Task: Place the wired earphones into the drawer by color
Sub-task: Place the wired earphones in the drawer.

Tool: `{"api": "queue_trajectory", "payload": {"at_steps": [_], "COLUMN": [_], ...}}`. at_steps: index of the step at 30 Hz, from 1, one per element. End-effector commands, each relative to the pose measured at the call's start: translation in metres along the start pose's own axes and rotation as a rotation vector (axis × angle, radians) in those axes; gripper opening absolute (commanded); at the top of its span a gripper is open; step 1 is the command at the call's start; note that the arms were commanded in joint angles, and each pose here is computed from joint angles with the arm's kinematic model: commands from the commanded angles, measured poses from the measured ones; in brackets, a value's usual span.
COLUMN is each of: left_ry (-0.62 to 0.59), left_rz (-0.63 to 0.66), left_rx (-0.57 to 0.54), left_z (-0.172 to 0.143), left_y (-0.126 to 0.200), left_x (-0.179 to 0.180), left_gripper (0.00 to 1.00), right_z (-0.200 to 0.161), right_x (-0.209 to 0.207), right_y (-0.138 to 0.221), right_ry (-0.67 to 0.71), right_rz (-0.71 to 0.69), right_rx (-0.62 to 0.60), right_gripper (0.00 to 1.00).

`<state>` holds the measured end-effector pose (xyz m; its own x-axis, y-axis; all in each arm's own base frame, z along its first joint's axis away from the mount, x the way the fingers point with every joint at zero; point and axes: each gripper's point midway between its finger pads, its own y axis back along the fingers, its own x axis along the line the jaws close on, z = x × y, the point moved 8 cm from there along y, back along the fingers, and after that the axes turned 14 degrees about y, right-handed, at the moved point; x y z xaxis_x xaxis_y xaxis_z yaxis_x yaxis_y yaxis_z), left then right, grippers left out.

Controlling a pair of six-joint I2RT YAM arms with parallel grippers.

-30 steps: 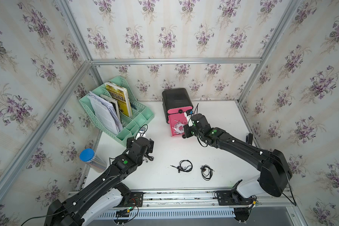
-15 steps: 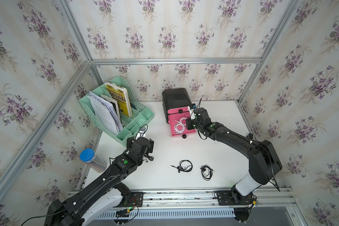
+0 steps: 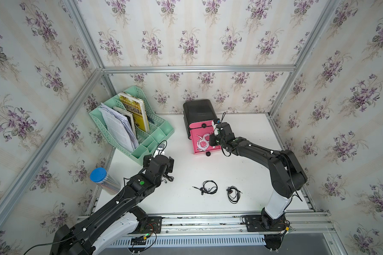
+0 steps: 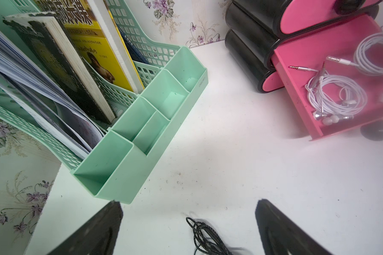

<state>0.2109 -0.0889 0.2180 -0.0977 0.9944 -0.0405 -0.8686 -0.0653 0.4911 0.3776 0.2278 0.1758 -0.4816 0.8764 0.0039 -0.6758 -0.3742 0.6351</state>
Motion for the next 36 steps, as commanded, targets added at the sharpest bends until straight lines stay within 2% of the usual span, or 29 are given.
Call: {"api": "queue_trajectory", "payload": {"at_steps": [1, 19, 21, 23, 26, 29, 36], "left_ry": [0.012, 0.012, 0.011, 0.010, 0.009, 0.008, 0.003], "left_rz": [-0.006, -0.005, -0.007, -0.009, -0.016, -0.028, -0.103], "left_rx": [-0.010, -0.009, -0.007, -0.008, -0.007, -0.007, -0.012], "left_z": [0.002, 0.002, 0.001, 0.002, 0.001, 0.001, 0.001], "left_y": [-0.001, -0.001, -0.001, -0.001, -0.001, -0.001, 0.002], "left_x": [-0.001, -0.001, -0.002, -0.002, -0.002, -0.003, -0.008], "left_gripper": [0.99, 0.99, 0.99, 0.99, 0.99, 0.99, 0.99], "right_z": [0.003, -0.008, -0.007, -0.007, -0.005, -0.001, 0.011], "right_x": [-0.017, -0.026, -0.025, -0.025, -0.025, -0.025, -0.024], "right_y": [-0.004, -0.016, -0.017, -0.016, -0.013, -0.007, 0.024], "right_ry": [-0.034, -0.067, -0.070, -0.075, -0.080, -0.083, -0.093], "right_rz": [-0.034, -0.038, -0.036, -0.036, -0.033, -0.033, -0.025], "right_rx": [-0.023, 0.002, 0.004, 0.005, 0.001, -0.010, -0.061], "right_gripper": [0.00, 0.00, 0.06, 0.21, 0.33, 0.39, 0.45]}}
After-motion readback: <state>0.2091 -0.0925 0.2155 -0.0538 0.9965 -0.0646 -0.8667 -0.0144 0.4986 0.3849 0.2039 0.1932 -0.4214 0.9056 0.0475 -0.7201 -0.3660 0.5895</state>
